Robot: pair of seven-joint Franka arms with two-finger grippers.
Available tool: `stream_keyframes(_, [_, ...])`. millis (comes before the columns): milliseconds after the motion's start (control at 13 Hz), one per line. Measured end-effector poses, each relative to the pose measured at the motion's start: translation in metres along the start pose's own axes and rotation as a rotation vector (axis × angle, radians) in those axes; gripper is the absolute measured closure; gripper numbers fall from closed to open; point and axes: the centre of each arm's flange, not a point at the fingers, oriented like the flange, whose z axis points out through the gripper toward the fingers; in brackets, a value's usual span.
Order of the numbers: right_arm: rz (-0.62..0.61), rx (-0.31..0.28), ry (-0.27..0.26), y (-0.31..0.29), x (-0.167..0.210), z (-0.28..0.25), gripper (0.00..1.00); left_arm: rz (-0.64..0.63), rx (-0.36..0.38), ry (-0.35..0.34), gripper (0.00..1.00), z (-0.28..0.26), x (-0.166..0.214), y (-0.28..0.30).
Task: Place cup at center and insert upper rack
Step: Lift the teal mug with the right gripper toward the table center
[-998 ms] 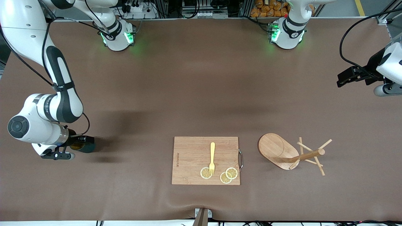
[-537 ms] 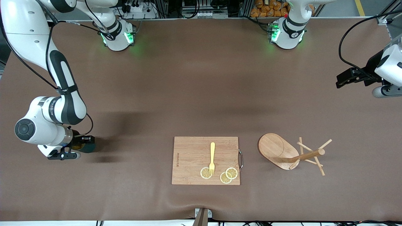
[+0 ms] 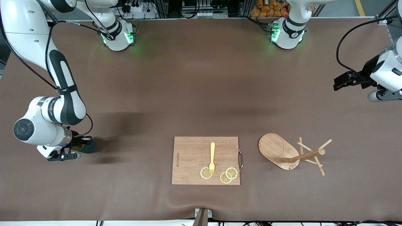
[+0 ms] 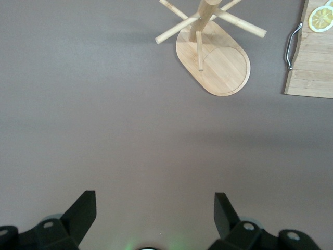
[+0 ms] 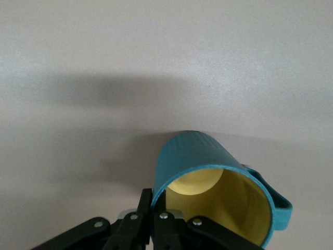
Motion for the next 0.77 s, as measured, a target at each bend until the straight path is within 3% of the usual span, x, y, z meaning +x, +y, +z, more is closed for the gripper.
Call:
stream_keyframes(307, [-0.048,0.014,-0.024,-0.040,0.008,-0.022,0.96,-0.001,0.000,0.000,0.00,0.000,0.000,0.000])
stream_keyframes(461, [-0.061,0.016,-0.022,-0.084,0.010,-0.048,0.96,-0.001,0.000,0.002,0.00,0.000,0.000,0.000])
stream_keyframes(768, [-0.020,0.009,-0.072,-0.200,-0.011,-0.084,0.96,-0.001,-0.002,0.009,0.00,0.000,0.002,-0.001])
